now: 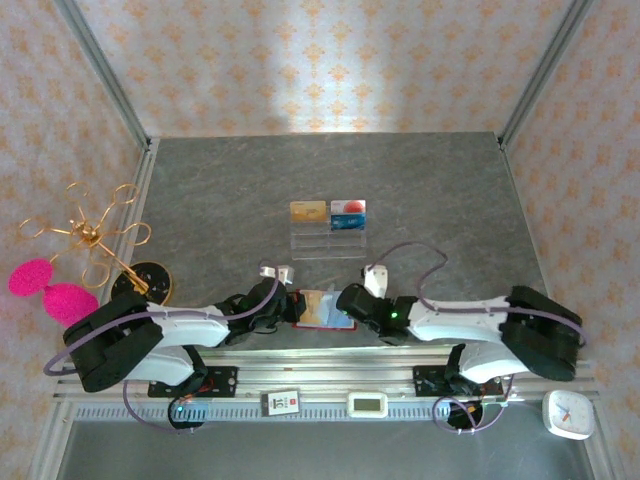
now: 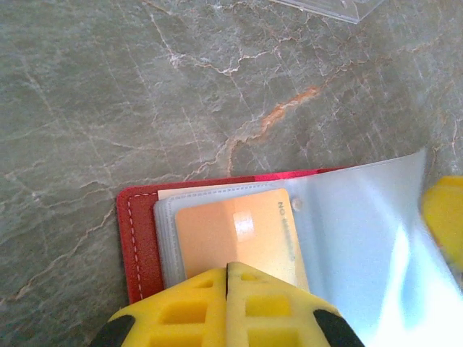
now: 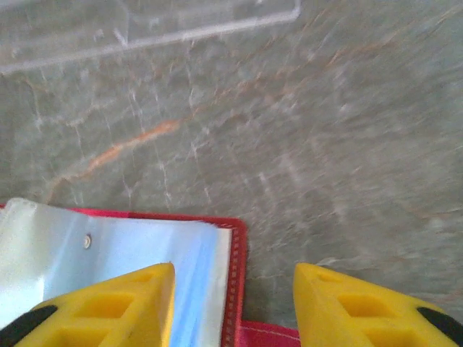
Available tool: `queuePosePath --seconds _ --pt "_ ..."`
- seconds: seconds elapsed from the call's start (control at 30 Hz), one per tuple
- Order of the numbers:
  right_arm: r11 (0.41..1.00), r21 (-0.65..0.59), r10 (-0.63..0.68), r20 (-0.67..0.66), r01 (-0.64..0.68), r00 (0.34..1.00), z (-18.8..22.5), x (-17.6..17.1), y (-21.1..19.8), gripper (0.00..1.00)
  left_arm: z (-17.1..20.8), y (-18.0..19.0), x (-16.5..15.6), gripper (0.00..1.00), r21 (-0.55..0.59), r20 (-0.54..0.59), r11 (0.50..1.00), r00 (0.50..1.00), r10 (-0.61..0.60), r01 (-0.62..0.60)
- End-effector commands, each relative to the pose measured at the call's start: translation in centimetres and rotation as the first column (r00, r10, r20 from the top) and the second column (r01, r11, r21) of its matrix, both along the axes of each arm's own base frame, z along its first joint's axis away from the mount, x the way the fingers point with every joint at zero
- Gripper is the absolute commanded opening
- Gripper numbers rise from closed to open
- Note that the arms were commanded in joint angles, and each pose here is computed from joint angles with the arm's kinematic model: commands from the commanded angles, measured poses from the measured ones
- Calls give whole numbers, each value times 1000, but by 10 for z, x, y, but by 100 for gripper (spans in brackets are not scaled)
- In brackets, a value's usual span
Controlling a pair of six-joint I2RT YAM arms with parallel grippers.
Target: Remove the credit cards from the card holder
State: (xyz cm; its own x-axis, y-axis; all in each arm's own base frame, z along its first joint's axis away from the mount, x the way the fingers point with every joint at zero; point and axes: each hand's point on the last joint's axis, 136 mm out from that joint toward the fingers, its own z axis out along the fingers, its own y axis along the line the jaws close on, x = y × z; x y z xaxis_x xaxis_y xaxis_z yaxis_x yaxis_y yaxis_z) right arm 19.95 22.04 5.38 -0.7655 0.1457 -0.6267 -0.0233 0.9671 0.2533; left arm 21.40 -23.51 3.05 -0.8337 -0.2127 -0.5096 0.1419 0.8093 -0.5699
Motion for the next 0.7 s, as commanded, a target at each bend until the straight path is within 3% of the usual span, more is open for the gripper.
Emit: queuePosePath --seconds 0.0,0.13,0.23,0.33,0.67 --pt "997 14 77 85 -78 993 39 6 9 44 -1 11 -1 0 75 5 997 1000 -4 4" --pt "938 192 267 137 -290 954 85 0 63 43 27 4 4 2 39 71 999 997 -22 19" --pt "926 220 284 126 -306 951 90 4 81 33 33 -9 1 3 6 64 998 996 -63 63" --pt "944 203 238 129 -261 963 89 13 77 28 28 -29 -3 3 1 31 993 992 -120 121" --pt "952 260 133 118 -159 984 74 3 31 29 33 -94 -17 4 -87 -11 954 957 -290 288"
